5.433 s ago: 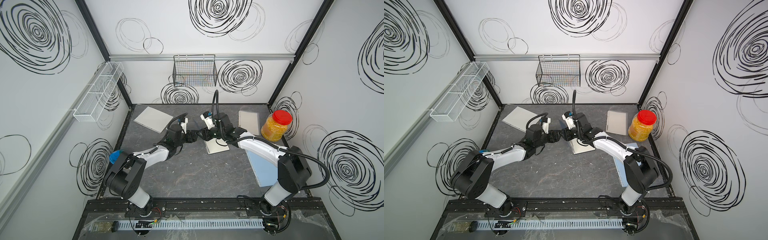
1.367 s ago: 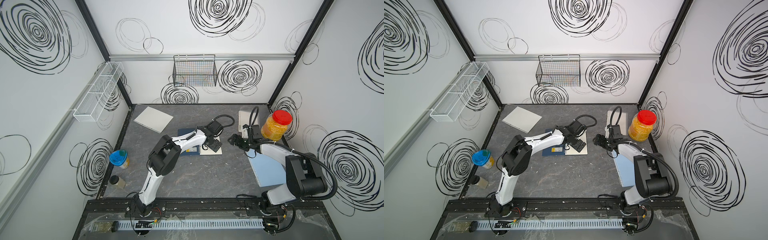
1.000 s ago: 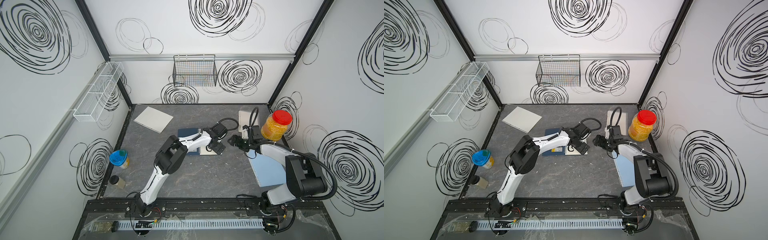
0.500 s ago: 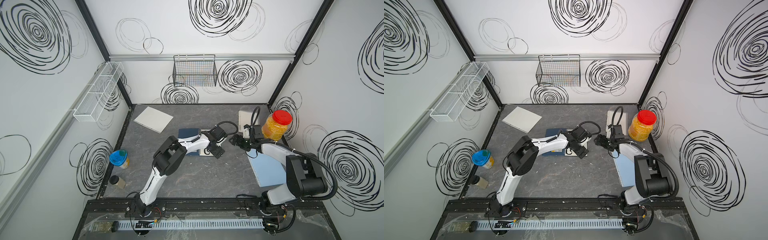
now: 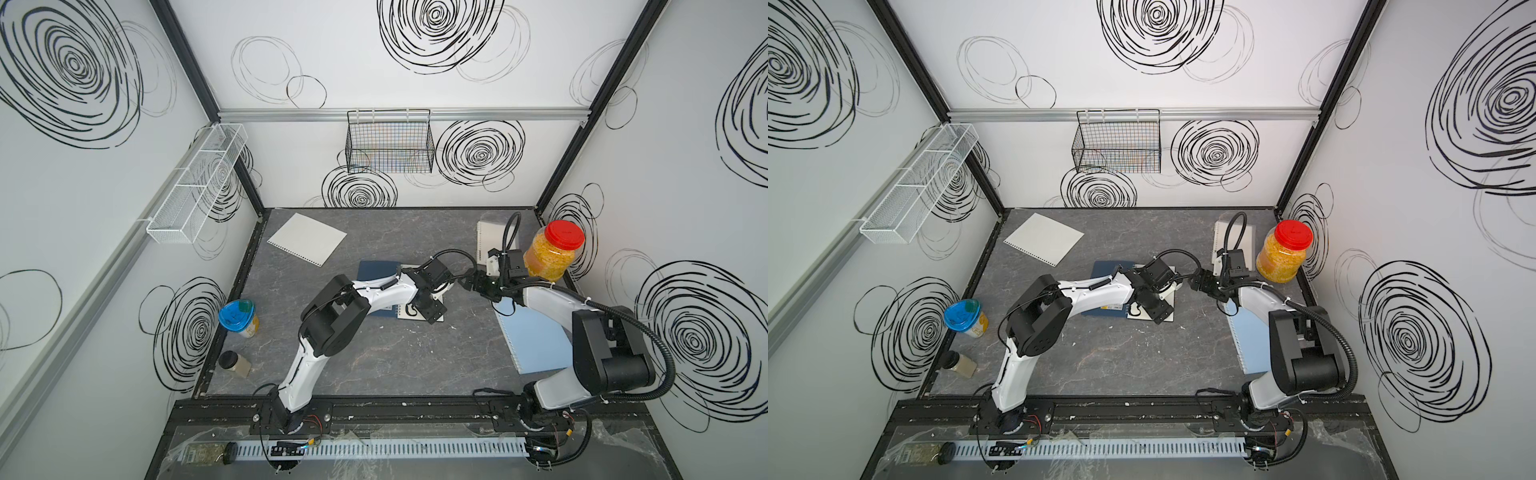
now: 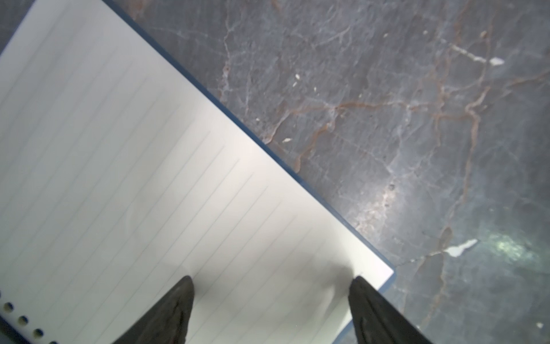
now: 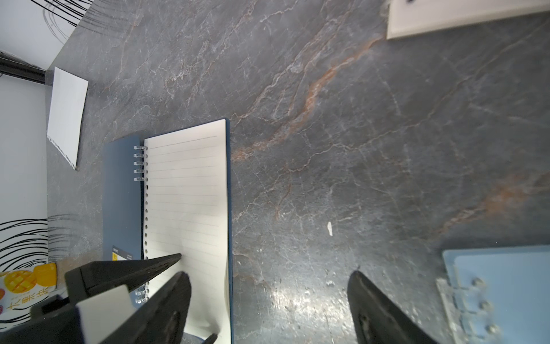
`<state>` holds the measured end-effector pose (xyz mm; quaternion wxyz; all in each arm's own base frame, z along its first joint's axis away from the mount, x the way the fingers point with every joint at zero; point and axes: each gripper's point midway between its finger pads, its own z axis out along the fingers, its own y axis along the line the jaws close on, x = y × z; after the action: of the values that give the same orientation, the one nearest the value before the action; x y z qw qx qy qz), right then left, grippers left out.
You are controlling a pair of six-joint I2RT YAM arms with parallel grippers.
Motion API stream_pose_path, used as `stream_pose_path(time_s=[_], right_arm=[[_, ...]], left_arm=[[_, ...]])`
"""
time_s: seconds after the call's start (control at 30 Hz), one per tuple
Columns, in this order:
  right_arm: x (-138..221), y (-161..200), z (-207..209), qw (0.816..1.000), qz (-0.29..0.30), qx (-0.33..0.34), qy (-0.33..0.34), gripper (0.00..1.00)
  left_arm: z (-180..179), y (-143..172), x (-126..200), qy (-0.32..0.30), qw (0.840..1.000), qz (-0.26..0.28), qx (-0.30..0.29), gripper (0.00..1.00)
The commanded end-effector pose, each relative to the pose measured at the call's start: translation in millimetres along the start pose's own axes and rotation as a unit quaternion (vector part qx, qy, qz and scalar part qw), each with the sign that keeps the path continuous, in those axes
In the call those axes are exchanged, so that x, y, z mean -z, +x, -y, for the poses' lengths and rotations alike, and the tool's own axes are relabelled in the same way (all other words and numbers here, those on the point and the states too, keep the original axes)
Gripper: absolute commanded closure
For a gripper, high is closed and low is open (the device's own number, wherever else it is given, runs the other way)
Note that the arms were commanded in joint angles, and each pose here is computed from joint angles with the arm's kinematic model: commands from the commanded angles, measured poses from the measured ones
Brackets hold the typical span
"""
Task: Tear off pages from different notebooks
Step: Adjust the notebook at the center of the board.
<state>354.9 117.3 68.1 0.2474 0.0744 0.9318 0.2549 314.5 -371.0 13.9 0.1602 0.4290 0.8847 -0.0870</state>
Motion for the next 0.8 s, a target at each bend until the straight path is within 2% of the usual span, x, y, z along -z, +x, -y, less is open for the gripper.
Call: stream_pose_path(time_s=[0.0,0.2,0.5,0.77], right_arm=[[3.1,-0.9,-2.5,1.0,0.005,0.0,-0.007,0.15],[0.0,1.5,-8.2,1.0,-0.001,-0.005,-0.028,0.18],[-5.6,6.3,-19.4,0.999,-0.012,-0.005,-0.047,0.21],[-26.7,32.1,-37.8,0.997,-0.056,0.007,-0.057,0.26]], left_arm=[[7.7,71.4,-26.8,0.01,0.991,-0.131,-0.002,0.22],[7.0,74.0,-30.1,0.01,0.991,-0.134,0.0,0.28],[-1.2,76.3,-31.8,0.014,0.991,-0.13,0.015,0.55],[-8.7,68.9,-29.9,0.019,0.993,-0.114,0.031,0.7]])
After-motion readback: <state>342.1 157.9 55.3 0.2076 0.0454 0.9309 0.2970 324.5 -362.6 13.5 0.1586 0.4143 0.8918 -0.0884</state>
